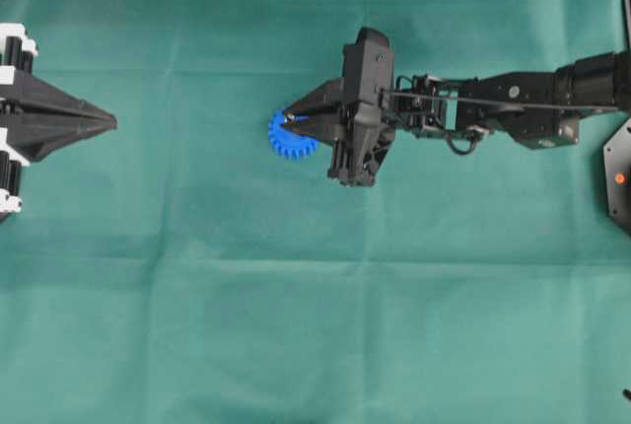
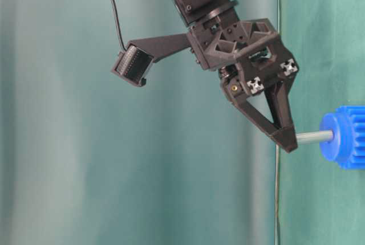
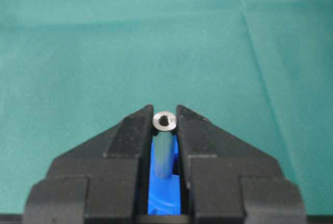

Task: Insert the shaft placed at a random location into the center hole of the small gear at another random location.
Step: 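Lower the held shaft into the blue gear's center hole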

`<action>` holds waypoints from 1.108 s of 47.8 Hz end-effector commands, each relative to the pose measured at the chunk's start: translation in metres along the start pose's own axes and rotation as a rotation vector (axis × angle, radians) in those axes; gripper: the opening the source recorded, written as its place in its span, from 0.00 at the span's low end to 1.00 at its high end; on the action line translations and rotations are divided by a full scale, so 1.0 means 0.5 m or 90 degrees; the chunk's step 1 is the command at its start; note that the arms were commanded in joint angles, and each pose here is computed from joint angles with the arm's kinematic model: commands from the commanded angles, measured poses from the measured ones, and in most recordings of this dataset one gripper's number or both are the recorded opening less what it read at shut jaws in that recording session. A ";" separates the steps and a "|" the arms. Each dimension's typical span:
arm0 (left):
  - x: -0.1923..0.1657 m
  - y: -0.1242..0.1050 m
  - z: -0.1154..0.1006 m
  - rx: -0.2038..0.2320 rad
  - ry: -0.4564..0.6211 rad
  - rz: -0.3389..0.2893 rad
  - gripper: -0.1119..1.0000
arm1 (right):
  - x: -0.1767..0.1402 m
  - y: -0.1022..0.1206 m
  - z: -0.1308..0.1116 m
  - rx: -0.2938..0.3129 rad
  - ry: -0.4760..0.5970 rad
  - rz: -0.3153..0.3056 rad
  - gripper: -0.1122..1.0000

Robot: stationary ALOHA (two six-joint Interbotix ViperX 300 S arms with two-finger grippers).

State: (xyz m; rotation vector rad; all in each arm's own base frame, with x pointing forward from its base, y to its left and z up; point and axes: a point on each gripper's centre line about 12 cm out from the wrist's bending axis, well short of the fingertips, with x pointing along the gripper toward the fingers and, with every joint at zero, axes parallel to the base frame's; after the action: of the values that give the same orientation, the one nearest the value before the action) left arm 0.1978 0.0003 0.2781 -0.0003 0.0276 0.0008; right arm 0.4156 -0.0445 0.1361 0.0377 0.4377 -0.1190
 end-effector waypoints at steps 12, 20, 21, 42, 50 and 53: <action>0.004 0.001 0.020 0.000 -0.017 0.001 0.10 | -0.010 0.002 0.038 -0.006 -0.033 0.001 0.22; 0.004 0.001 0.020 0.000 -0.017 0.001 0.10 | -0.024 0.004 0.062 -0.027 -0.053 0.002 0.22; 0.004 0.001 0.020 0.000 -0.017 0.002 0.10 | -0.025 0.003 0.064 -0.028 -0.055 0.002 0.22; 0.004 0.001 0.020 0.000 -0.017 0.001 0.10 | -0.021 -0.007 0.063 -0.036 -0.058 -0.006 0.22; 0.004 0.001 0.020 0.000 -0.017 0.001 0.10 | -0.007 -0.009 0.046 -0.036 -0.058 -0.008 0.22; 0.004 0.001 0.020 0.000 -0.017 0.001 0.10 | -0.003 -0.009 0.039 -0.035 -0.056 -0.008 0.22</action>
State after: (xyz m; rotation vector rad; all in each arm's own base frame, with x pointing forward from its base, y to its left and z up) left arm 0.1979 0.0004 0.2787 -0.0018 0.0261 0.0011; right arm 0.4164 -0.0493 0.1446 -0.0095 0.3976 -0.1210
